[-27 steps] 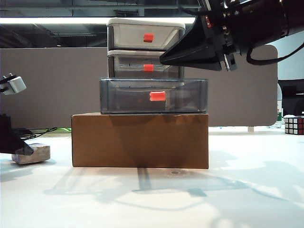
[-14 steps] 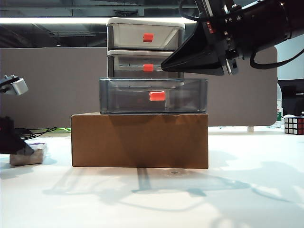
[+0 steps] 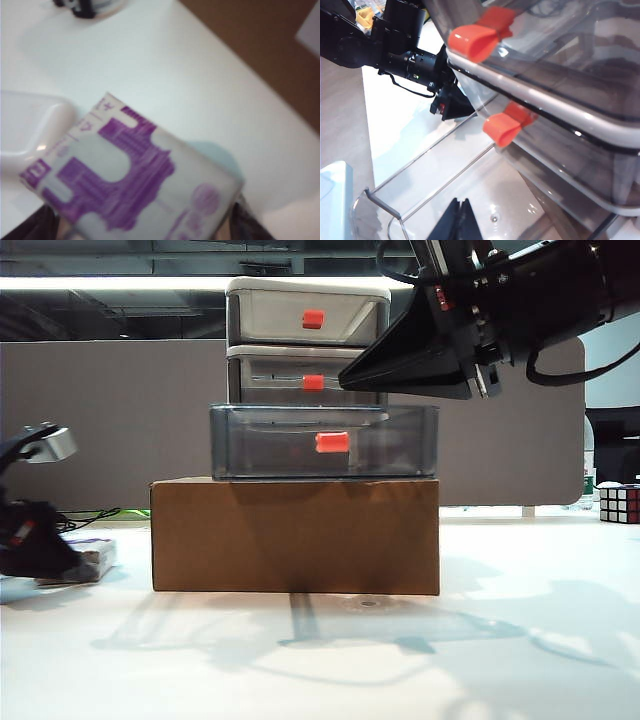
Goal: Open the third layer of the drawer on the table, pick up a pack of napkins on the table and put it in, and finally close the drawer.
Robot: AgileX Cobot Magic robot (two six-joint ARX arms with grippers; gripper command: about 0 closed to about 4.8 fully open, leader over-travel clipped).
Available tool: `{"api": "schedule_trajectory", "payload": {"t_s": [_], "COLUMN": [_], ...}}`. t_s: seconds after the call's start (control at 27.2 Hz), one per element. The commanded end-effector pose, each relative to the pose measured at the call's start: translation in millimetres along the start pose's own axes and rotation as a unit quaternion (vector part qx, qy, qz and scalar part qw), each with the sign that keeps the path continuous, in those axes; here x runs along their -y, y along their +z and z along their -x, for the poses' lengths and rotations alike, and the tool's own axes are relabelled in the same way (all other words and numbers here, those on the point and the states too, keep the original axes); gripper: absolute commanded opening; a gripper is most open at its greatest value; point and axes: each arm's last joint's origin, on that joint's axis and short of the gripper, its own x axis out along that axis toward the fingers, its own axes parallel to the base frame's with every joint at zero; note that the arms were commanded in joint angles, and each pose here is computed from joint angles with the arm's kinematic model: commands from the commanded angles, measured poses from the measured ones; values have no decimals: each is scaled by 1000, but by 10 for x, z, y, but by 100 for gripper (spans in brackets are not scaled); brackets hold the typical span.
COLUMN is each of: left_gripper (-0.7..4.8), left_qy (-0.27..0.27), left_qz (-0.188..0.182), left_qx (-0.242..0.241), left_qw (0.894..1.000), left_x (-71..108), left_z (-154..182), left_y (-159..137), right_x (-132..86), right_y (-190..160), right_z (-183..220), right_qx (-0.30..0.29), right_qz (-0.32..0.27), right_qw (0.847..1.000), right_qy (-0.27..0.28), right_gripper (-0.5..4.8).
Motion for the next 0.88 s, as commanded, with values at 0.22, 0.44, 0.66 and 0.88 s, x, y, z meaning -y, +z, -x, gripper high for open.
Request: {"api": "schedule_trajectory", "payload": {"t_s": [0.22, 0.44, 0.66, 0.88], "left_gripper": [479, 479, 479, 456], "left_qy": [-19, 18, 27, 1], "left_qz": [-42, -57, -58, -39], "left_qx": [-5, -15, -13, -25], "left_qw": [999, 998, 998, 999], "left_x": [311, 323, 284, 304], "left_z": [-219, -268, -291, -313], "left_y": [196, 286, 334, 282], "right_x": [-12, -12, -11, -12], "right_y": [22, 21, 21, 22], "right_z": [5, 5, 4, 5], "right_qx": [4, 3, 3, 4], "right_qz": [7, 7, 7, 7], "right_qw": [1000, 1000, 1000, 1000], "right_qy": [12, 13, 12, 12], "right_gripper": [-6, -6, -6, -6]}}
